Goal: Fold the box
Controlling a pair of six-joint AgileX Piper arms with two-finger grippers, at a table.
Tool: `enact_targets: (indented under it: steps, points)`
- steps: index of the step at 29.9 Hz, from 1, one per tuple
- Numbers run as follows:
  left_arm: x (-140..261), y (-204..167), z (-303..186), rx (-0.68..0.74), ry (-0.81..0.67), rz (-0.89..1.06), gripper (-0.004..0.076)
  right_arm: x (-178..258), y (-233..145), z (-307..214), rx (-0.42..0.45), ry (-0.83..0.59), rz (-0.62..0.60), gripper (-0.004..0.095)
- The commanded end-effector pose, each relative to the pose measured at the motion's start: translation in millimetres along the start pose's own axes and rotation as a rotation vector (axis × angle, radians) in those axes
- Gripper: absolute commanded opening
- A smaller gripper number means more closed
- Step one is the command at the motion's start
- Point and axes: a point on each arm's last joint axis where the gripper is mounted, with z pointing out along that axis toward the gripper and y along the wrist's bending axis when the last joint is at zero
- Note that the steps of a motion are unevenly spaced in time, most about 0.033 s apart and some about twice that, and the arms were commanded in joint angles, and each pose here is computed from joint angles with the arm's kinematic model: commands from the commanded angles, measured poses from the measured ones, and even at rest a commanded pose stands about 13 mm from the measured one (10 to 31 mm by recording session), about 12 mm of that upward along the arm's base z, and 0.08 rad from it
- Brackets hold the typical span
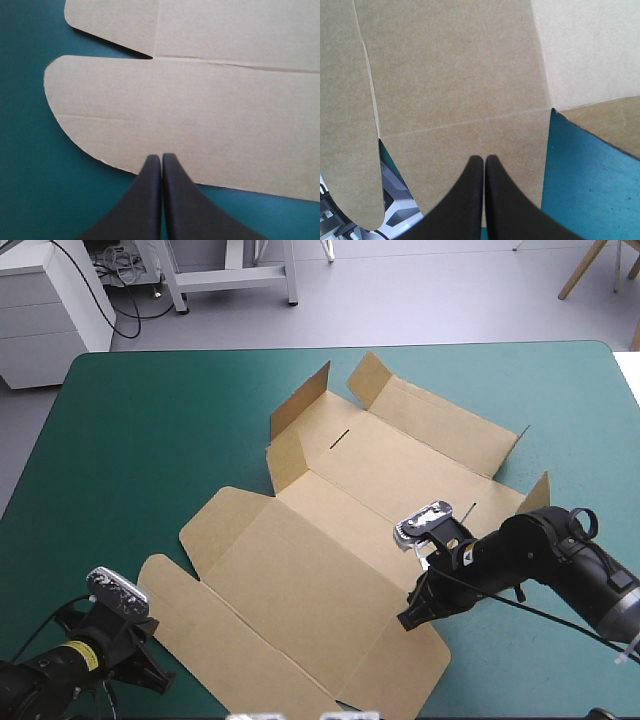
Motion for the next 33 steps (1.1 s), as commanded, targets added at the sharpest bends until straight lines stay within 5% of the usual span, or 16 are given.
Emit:
enact_targets:
  steps: [1, 5, 14, 21, 33]
  points:
    - [-9.5, 0.8, -4.5, -0.003, -0.068, -0.007, -0.001, -4.3, 6.9, -15.9, -0.007, -0.084, -0.006, -0.0004]
    - [-9.5, 0.8, -4.5, -0.003, -0.068, -0.007, -0.001, 4.4, 9.7, -27.0, 0.012, -0.087, 0.006, -0.0004]
    - [-9.5, 0.8, -4.5, -0.003, -0.068, -0.007, -0.001, 36.6, 9.0, -74.1, 0.218, -0.15, 0.065, -0.0004]
    - [-9.5, 0.8, -4.5, -0.003, -0.068, -0.007, -0.001, 57.6, 20.5, -107.0, 0.222, -0.315, 0.133, -0.0004]
    - [-9.4, 1.0, -4.5, -0.005, -0.068, -0.027, -0.001, 60.8, 19.6, -110.4, 0.245, -0.331, 0.13, -0.0004]
